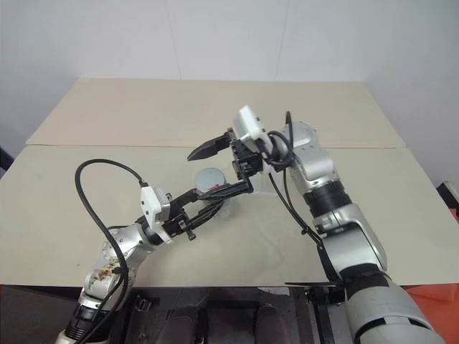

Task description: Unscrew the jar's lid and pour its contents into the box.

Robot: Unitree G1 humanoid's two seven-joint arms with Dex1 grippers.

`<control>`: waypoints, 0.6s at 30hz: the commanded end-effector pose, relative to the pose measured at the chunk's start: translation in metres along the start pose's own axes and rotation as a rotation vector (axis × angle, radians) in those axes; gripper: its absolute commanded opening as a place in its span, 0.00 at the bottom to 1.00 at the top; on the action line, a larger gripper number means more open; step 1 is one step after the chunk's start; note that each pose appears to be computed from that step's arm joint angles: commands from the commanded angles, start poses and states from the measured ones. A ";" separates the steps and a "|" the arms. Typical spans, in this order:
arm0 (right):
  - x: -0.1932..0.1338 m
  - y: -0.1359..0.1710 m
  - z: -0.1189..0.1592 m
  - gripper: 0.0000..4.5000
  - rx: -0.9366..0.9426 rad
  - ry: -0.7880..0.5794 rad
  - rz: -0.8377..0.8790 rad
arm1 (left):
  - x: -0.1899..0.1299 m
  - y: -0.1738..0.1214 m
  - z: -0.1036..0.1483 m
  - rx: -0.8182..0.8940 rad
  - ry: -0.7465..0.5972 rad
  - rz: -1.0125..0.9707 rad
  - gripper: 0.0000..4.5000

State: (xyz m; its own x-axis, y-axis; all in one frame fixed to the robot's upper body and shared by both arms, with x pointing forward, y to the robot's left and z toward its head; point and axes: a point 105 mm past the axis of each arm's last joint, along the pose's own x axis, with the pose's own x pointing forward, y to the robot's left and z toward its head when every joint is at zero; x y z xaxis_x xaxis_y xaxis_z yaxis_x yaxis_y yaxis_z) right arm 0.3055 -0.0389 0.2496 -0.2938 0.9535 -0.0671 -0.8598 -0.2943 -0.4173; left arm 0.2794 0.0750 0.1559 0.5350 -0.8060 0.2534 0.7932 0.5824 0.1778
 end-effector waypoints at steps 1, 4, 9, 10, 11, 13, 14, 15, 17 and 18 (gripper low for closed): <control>-0.013 0.007 0.026 0.99 -0.081 -0.031 -0.172 | -0.003 0.009 0.001 0.043 -0.020 0.072 0.42; -0.017 0.014 0.030 0.99 -0.083 -0.003 -0.354 | -0.001 0.018 -0.004 0.062 -0.016 0.143 0.42; -0.009 0.017 0.038 0.99 -0.020 -0.030 -0.714 | 0.006 0.035 -0.005 0.107 -0.023 0.271 0.42; -0.006 0.018 0.036 0.99 -0.026 -0.011 -0.767 | 0.007 0.037 -0.004 0.115 -0.028 0.289 0.42; -0.002 0.017 0.031 0.99 -0.029 0.034 -0.829 | 0.009 0.039 -0.003 0.123 -0.034 0.300 0.42; 0.008 0.019 0.023 0.99 -0.021 0.075 -0.901 | 0.011 0.041 -0.001 0.131 -0.044 0.315 0.42; 0.015 0.022 0.019 0.99 -0.029 0.089 -0.920 | 0.013 0.042 -0.001 0.130 -0.048 0.320 0.42; 0.021 0.023 0.017 0.99 -0.024 0.082 -0.937 | 0.014 0.042 -0.001 0.131 -0.051 0.322 0.42; 0.027 0.020 0.010 0.99 -0.034 0.107 -0.994 | 0.016 0.041 -0.002 0.135 -0.050 0.313 0.42; 0.029 0.017 0.005 0.99 -0.028 0.120 -1.016 | 0.016 0.040 -0.002 0.138 -0.049 0.306 0.42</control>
State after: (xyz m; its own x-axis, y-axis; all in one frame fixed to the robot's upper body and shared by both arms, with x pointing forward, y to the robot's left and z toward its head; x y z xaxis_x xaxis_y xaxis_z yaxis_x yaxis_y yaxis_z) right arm 0.2803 -0.0162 0.2343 0.5818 0.7900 0.1931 -0.7282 0.6118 -0.3089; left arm 0.3228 0.0874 0.1529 0.7502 -0.5830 0.3121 0.5554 0.8116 0.1812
